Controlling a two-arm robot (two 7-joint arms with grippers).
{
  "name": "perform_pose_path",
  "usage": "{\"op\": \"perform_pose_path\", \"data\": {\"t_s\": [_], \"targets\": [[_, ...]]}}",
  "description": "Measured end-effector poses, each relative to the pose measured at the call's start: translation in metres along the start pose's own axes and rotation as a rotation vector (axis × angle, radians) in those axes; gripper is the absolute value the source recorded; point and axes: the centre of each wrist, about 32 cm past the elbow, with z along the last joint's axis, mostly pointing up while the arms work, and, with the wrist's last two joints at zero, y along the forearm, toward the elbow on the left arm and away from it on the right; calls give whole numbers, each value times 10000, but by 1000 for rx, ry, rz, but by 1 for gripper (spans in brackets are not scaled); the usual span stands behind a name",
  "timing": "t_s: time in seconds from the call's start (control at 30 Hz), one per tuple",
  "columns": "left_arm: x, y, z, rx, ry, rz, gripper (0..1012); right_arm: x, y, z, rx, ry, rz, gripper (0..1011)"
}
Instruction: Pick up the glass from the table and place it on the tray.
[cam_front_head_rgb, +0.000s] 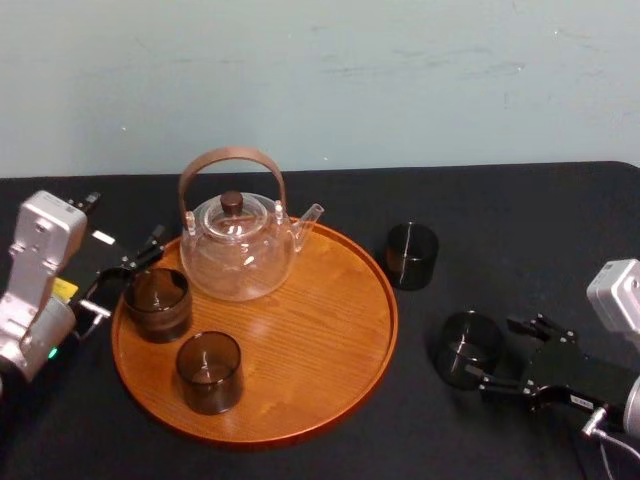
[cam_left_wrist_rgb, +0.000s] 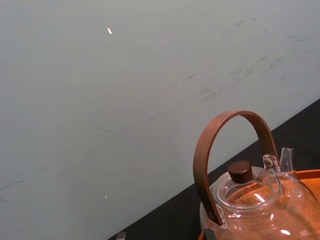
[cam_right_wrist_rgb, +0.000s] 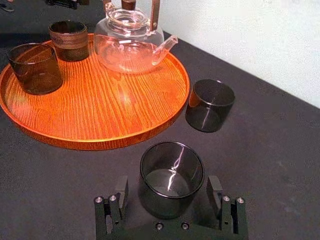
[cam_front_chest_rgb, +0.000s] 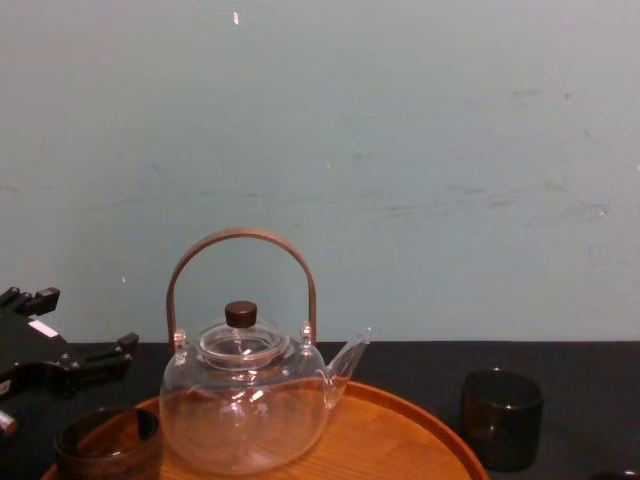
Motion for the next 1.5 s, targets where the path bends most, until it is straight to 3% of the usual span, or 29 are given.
{"op": "perform_pose_path", "data": {"t_s": [0.57, 1.27, 1.5], "targets": [[0, 0, 0, 0, 0, 0, 1001, 32, 82, 110, -71, 59, 12, 1002], [0, 0, 0, 0, 0, 0, 1001, 142, 278, 167, -83, 57, 13, 1002], [0, 0, 0, 0, 0, 0, 1001, 144, 311, 177, -81, 41, 19, 1002]]}}
